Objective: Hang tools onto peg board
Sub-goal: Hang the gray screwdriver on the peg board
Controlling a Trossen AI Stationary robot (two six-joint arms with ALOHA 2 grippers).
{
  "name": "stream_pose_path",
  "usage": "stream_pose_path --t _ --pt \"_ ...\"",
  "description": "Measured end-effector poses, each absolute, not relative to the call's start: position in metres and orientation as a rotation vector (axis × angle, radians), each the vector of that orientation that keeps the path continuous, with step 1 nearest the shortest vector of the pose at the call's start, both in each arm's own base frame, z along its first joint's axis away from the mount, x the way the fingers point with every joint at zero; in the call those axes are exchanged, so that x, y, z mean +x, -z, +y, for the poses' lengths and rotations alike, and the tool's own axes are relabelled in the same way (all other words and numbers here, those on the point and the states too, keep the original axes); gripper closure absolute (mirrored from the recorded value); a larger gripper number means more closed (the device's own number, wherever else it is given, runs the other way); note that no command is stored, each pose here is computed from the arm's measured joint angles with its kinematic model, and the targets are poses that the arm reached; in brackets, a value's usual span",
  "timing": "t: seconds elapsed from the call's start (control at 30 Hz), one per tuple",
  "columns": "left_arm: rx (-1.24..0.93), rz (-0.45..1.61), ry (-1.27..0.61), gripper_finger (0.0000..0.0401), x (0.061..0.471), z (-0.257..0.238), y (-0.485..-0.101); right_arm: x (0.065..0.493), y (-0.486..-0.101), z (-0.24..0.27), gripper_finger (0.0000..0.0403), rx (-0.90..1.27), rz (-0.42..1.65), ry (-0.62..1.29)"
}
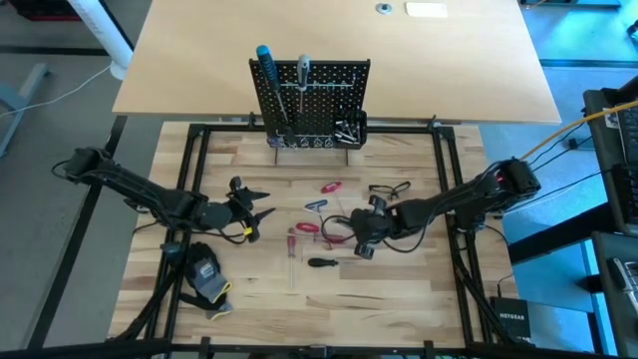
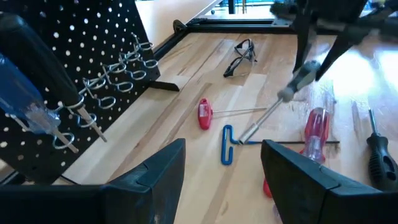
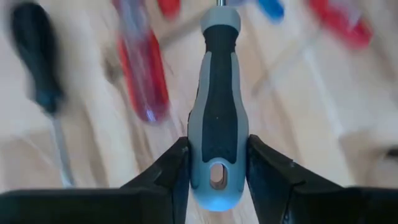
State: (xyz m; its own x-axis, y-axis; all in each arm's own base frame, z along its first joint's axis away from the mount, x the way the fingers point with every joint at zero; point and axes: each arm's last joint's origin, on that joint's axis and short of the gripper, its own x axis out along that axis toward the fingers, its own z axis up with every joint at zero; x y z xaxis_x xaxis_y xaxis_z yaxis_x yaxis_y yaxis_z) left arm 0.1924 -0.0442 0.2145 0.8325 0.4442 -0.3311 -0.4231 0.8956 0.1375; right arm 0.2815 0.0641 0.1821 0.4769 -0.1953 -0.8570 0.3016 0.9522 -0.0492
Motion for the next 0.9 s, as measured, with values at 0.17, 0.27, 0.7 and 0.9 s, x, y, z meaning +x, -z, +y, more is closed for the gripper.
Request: stream_pose_path --t 0.17,0.27,0.7,0.9 --pt "0.121 0.406 -0.38 0.0202 0.211 -0.052 -0.222 0.295 -0.211 0.068 0.0274 0.061 0.943 0.24" --pt "0.155 0.446 -0.325 0.0202 0.228 -0.059 -0.227 0.3 -0.22 0.069 0.0274 0.039 0.914 0.22" --pt "0.361 0.792 -0.313 0.0202 0.305 -0.068 -0.238 0.301 -0.222 0.069 0.0274 0.005 0.901 0.211" --pt "0.498 0.907 -0.277 0.0202 0.325 -0.067 -0.231 0.301 -0.222 0.069 0.0274 0.003 0.9 0.21"
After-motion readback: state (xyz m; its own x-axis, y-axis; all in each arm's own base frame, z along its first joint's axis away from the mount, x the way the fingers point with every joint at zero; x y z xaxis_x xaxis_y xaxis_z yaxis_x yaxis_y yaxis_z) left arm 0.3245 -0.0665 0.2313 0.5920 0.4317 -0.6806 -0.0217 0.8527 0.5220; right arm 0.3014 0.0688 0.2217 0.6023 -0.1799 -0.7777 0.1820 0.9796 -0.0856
